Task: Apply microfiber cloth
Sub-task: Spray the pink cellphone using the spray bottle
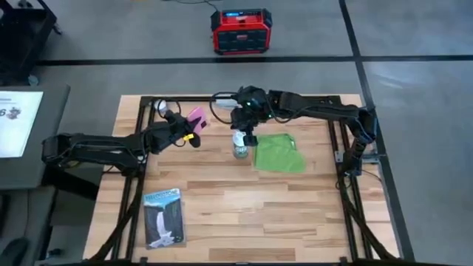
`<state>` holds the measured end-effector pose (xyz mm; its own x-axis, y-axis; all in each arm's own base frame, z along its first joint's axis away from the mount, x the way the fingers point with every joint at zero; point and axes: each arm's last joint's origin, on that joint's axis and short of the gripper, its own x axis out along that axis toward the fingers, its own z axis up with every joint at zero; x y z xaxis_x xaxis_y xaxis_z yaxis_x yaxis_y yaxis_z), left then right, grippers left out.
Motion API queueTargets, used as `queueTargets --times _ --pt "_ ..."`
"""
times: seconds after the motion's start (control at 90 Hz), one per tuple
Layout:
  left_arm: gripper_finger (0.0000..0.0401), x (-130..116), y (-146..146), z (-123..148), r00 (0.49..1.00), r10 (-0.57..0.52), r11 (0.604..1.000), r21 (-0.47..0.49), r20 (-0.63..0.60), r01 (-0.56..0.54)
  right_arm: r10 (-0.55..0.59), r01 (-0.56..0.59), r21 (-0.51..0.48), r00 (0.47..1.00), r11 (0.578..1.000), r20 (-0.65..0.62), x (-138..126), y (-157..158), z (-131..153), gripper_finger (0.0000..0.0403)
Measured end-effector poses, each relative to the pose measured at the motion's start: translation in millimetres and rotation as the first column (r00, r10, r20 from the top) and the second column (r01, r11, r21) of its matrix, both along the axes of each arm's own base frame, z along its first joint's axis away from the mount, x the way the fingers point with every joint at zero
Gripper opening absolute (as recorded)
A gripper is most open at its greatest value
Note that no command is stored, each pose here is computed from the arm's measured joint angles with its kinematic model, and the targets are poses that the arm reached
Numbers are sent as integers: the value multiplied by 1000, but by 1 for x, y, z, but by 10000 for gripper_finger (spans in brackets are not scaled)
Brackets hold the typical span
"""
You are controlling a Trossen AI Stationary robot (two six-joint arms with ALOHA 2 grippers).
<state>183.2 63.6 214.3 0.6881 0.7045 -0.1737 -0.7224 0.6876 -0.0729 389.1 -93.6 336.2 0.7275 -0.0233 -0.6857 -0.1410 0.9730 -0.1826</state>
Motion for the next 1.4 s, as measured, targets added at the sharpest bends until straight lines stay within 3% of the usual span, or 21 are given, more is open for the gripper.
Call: queueTargets --times 0.333,1.167,1.4 --pt "2 0 0 -1 1000 2 1000 -4 -5 -2 -8 10 21 996 1000 -88 -8 -2 -1 0" --pt "2 11 9 -13 998 31 999 -17 -46 -32 0 2 19 994 1000 -105 -2 -3 -10 0" --pt "2 19 11 6 999 20 999 30 -44 -19 3 -1 19 994 1000 -110 -2 -3 -10 0"
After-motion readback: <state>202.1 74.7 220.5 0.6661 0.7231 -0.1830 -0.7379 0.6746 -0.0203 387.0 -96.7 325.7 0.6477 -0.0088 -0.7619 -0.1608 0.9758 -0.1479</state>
